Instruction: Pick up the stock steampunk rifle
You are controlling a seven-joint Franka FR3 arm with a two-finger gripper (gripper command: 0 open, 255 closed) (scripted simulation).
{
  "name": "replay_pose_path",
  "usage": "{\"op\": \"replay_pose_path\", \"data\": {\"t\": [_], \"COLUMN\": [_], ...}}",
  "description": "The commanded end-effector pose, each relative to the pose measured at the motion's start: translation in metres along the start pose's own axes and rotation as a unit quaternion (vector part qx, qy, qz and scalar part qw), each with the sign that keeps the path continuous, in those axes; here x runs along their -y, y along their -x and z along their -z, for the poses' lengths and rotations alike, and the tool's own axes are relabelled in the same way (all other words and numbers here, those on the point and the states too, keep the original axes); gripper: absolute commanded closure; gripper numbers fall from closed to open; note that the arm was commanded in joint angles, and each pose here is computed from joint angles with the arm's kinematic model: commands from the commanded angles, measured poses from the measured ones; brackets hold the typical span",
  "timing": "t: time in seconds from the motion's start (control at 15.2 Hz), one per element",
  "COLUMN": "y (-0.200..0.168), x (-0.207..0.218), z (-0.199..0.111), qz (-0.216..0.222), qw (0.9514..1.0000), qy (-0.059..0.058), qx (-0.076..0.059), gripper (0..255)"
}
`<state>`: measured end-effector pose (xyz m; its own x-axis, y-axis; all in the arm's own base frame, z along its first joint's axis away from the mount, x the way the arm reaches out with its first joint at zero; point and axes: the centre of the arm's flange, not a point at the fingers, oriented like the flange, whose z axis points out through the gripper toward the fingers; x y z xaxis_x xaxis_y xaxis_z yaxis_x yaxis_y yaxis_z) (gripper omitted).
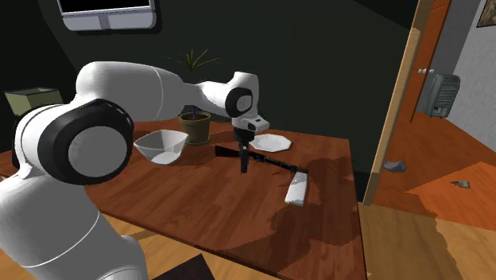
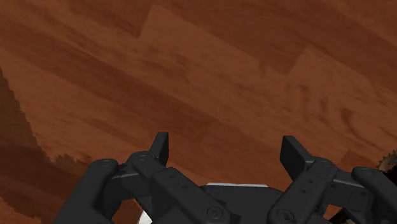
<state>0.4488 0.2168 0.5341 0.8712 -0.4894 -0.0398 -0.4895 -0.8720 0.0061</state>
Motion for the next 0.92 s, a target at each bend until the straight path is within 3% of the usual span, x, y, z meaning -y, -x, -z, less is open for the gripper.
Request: {"op": "replay_pose_path", "data": {"t": [0.0,0.4,0.86], "y": [-0.007,-0.041,-0.094], "x": [0.025,0.096,0.17], "z": [-0.004,-0.012,-0.022], "qz": [-0.03,-0.113,-0.209], "qw": [0.9995,0.9932,0.9766], "qy": [-0.003,-0.011,-0.019], "qx": [0.007,0.026,0.048], "gripper": [0,0,0]}}
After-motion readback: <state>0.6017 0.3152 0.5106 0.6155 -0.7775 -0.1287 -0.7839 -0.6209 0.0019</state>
